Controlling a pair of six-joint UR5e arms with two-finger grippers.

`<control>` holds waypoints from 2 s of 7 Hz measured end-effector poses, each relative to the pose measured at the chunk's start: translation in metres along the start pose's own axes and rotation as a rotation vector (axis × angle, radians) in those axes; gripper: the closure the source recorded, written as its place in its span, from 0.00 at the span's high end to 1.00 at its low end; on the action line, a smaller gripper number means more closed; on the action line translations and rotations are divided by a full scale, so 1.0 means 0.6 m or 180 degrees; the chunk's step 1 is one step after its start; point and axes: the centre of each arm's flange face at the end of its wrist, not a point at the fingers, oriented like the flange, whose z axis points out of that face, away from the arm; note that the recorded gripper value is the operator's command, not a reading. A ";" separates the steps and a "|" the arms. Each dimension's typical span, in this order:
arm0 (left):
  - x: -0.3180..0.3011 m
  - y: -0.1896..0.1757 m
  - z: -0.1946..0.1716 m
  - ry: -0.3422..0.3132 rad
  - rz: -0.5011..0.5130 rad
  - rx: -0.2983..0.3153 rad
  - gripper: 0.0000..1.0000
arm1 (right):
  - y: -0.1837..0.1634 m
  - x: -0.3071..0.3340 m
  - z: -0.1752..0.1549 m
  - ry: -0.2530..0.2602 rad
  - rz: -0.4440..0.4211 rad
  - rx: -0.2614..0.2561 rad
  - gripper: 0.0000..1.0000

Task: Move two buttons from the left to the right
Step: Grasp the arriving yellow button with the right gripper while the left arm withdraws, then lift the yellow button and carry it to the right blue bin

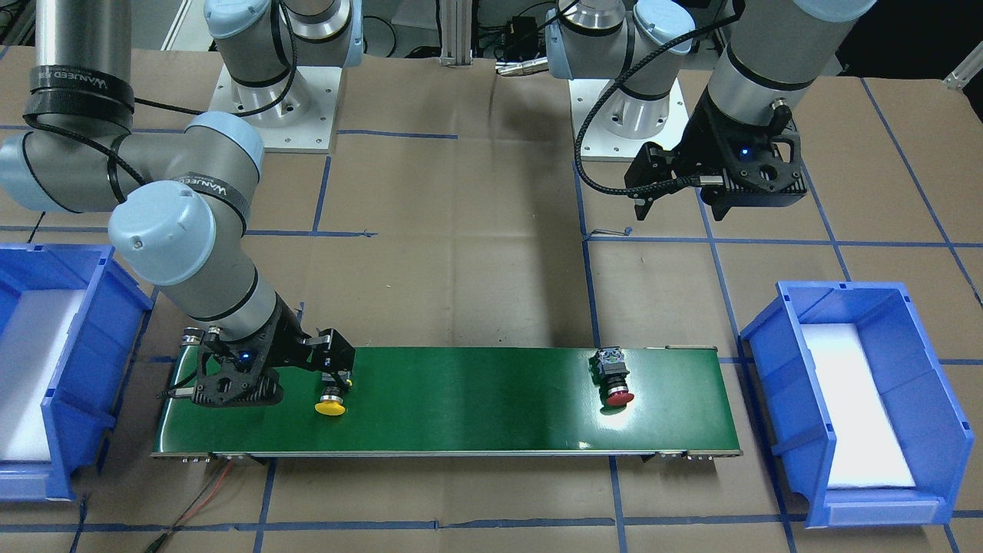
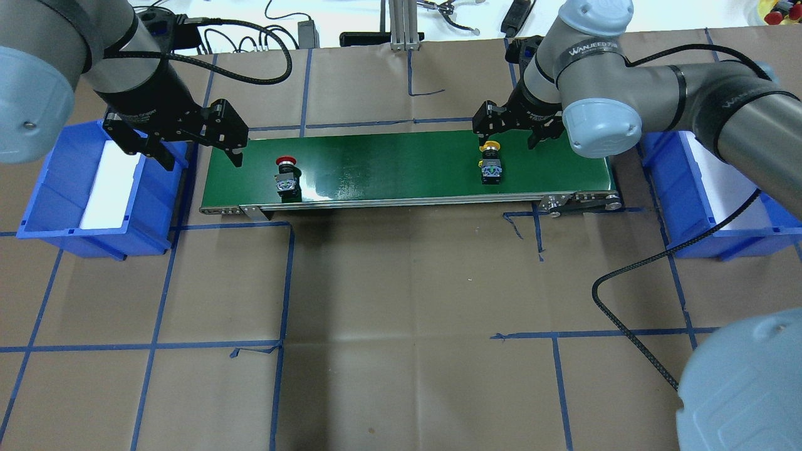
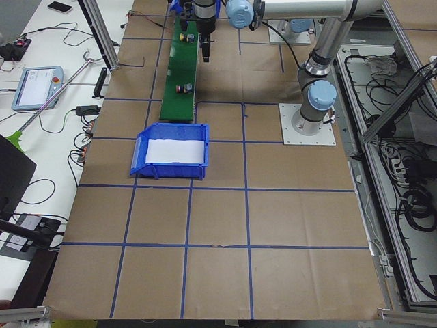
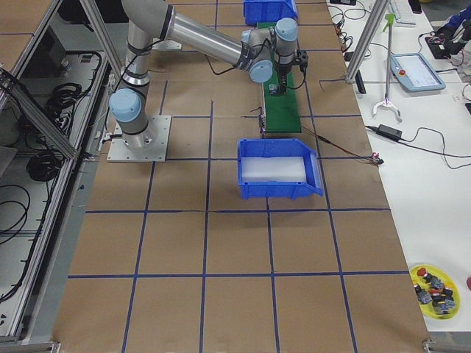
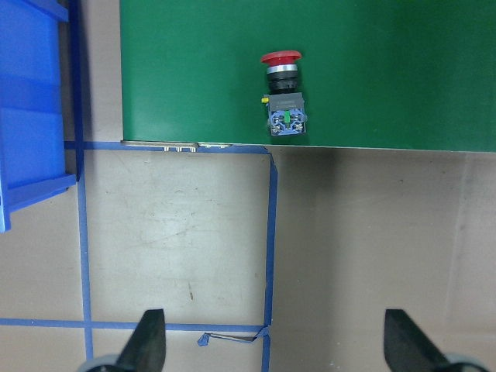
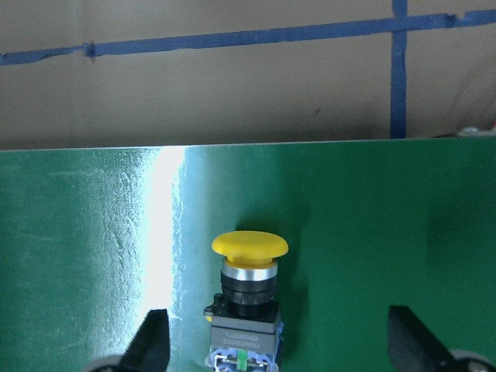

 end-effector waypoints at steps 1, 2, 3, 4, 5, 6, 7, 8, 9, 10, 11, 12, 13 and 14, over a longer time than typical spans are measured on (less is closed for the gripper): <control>-0.002 0.000 -0.001 -0.0004 0.0046 0.0015 1.00 | 0.001 0.003 0.011 0.0019 0.0015 -0.0037 1.00; -0.006 -0.001 -0.002 -0.0006 0.0052 0.0028 1.00 | 0.006 0.007 0.029 0.0036 0.0036 -0.0102 0.99; -0.016 -0.004 -0.004 -0.0004 0.0020 0.0038 1.00 | 0.013 0.012 0.050 0.0051 0.0050 -0.0176 0.63; -0.026 -0.006 -0.006 -0.0003 -0.0023 0.0045 1.00 | 0.018 0.016 0.066 0.0086 0.0057 -0.0229 0.27; -0.030 -0.007 -0.005 -0.0006 -0.0055 0.0043 1.00 | 0.018 0.022 0.071 0.0179 0.0042 -0.0241 0.06; -0.031 -0.009 -0.004 -0.0009 -0.0070 0.0038 1.00 | 0.017 0.028 0.070 0.0291 0.0018 -0.0228 0.04; -0.030 -0.011 -0.003 -0.0009 -0.0087 0.0033 1.00 | 0.015 0.032 0.065 0.0373 0.0004 -0.0205 0.04; -0.028 -0.011 -0.001 -0.0005 -0.0124 0.0021 1.00 | 0.010 0.039 0.048 0.0487 -0.0018 -0.0145 0.04; -0.025 -0.010 0.001 0.0000 -0.0157 0.0009 1.00 | 0.002 0.056 0.012 0.0653 -0.0038 -0.0040 0.04; -0.022 -0.009 0.002 0.0002 -0.0167 0.0002 1.00 | -0.005 0.083 -0.044 0.0766 -0.0012 0.0110 0.04; -0.020 -0.008 0.003 0.0004 -0.0169 -0.0004 1.00 | -0.007 0.120 -0.110 0.0825 0.0040 0.0275 0.04; -0.019 -0.008 0.003 0.0005 -0.0169 -0.0008 1.00 | -0.003 0.173 -0.170 0.0880 0.0026 0.0386 0.04; -0.018 -0.007 0.003 0.0005 -0.0170 -0.0011 1.00 | 0.005 0.242 -0.217 0.0948 -0.0058 0.0406 0.04; -0.018 -0.007 0.004 0.0006 -0.0169 -0.0012 1.00 | 0.014 0.319 -0.244 0.0981 -0.0135 0.0361 0.04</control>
